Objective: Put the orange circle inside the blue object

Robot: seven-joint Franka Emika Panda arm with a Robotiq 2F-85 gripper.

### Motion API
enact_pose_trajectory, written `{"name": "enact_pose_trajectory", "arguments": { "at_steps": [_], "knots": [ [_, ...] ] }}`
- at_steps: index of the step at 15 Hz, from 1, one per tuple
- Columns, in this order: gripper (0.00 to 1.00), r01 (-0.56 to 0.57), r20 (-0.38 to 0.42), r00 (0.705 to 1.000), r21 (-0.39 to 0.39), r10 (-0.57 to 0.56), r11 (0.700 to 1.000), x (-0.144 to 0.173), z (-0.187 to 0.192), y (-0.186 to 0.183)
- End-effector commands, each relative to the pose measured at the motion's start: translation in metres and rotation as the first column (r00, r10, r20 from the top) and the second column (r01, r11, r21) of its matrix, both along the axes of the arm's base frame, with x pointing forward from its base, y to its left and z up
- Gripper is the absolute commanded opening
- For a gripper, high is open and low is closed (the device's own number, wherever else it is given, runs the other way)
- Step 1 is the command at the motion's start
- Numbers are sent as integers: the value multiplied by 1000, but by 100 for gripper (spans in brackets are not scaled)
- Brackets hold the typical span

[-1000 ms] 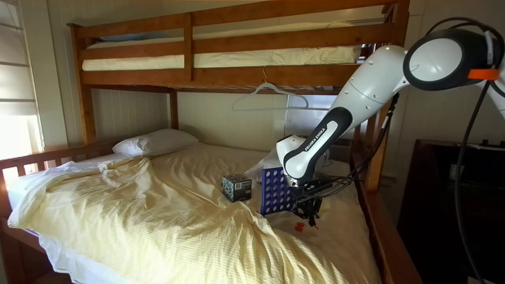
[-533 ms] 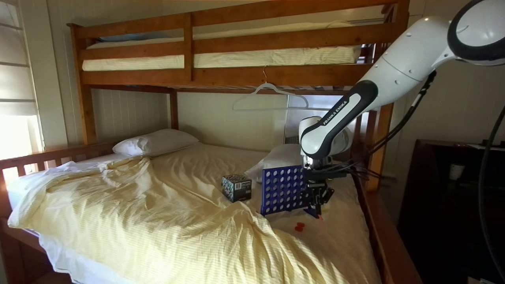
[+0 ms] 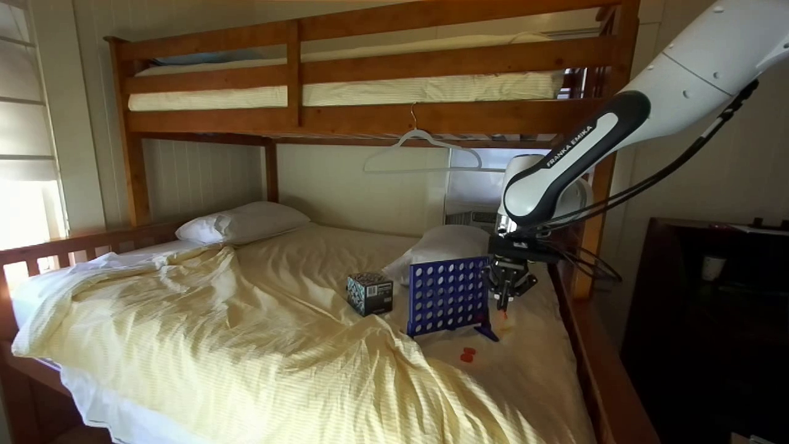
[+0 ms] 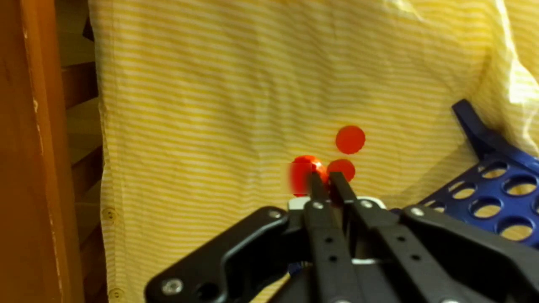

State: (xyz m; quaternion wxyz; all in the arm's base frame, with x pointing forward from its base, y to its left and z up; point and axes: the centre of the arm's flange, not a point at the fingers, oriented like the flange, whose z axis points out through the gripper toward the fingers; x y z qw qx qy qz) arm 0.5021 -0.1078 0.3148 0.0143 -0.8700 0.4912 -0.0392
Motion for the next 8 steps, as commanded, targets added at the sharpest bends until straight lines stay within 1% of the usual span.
{"name": "enact_pose_trajectory", "arguments": {
  "at_steps": [1,3,7,8],
  "knots": [
    [2,104,103,989,31,-107,994,-30,33,-15],
    [2,145,134,979,55,-152,988,-32,50,-32],
    [2,210,159,961,112,-227,971,-20,68,-63],
    [8,188,149,969,70,-197,980,-23,59,-54]
  ]
}}
